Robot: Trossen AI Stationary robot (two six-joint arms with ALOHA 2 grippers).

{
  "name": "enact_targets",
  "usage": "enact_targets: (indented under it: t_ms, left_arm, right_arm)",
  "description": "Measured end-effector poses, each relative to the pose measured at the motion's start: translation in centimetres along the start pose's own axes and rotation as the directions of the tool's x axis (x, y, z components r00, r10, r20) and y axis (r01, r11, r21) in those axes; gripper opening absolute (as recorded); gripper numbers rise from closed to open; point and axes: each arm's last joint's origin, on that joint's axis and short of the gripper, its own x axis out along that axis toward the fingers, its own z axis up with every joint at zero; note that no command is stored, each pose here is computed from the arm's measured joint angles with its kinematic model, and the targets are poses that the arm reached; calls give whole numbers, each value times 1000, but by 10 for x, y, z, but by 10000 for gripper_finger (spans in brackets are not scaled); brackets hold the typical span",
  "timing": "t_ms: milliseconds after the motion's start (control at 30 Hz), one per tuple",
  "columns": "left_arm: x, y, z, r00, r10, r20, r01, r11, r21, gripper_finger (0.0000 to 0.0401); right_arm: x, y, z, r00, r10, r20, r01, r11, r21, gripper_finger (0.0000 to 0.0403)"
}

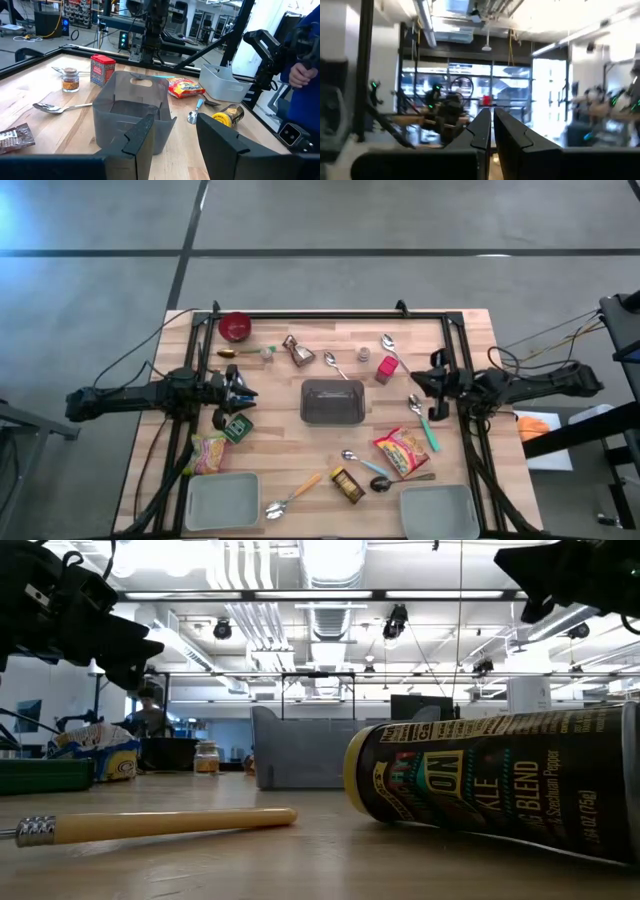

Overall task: Pick & Place Food Item
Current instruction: Put the light green spoon into the right grey bin

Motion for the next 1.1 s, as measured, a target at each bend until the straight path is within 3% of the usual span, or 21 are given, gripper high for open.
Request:
enact_targets:
  t_ms: [67,133,267,433,533,600,733,833,933,1033,1100]
  left_arm:
    - [0,0,0,1000,0,0,0,1000,0,152]
    - [0,0,0,1000,0,-1,0,1000,0,152]
    - [0,0,0,1000,0,0,0,1000,0,152]
    - [0,0,0,1000,0,0,0,1000,0,152]
    - [0,0,0,1000,0,0,0,1000,0,152]
    - [0,0,0,1000,0,0,0,1000,0,152]
    - [0,0,0,1000,0,0,0,1000,0,152]
    - [0,0,0,1000,0,0,0,1000,0,152]
    - [0,0,0,1000,0,0,0,1000,8,152]
    - [0,0,2,1000,12,22,-12,1000,0,152]
    - [0,1,7,995,69,72,-65,996,-56,152]
  right_arm:
    - [2,1,0,1000,7,-12,-6,1000,4,20]
    - [6,1,1,998,13,-55,-7,995,97,20]
    - [17,5,-1,964,34,-264,40,961,272,20]
    - [34,7,7,870,22,-493,130,954,272,20]
    - [46,3,18,806,-88,-585,285,924,254,20]
    - [53,-1,25,744,-194,-640,438,864,247,20]
    - [64,-12,40,599,-357,-717,688,687,233,20]
    - [67,-22,49,493,-401,-772,807,543,233,20]
    - [68,-28,55,409,-381,-829,877,416,242,20]
    - [68,-31,55,374,-299,-878,890,381,249,20]
    - [68,-30,54,371,-227,-901,871,421,253,20]
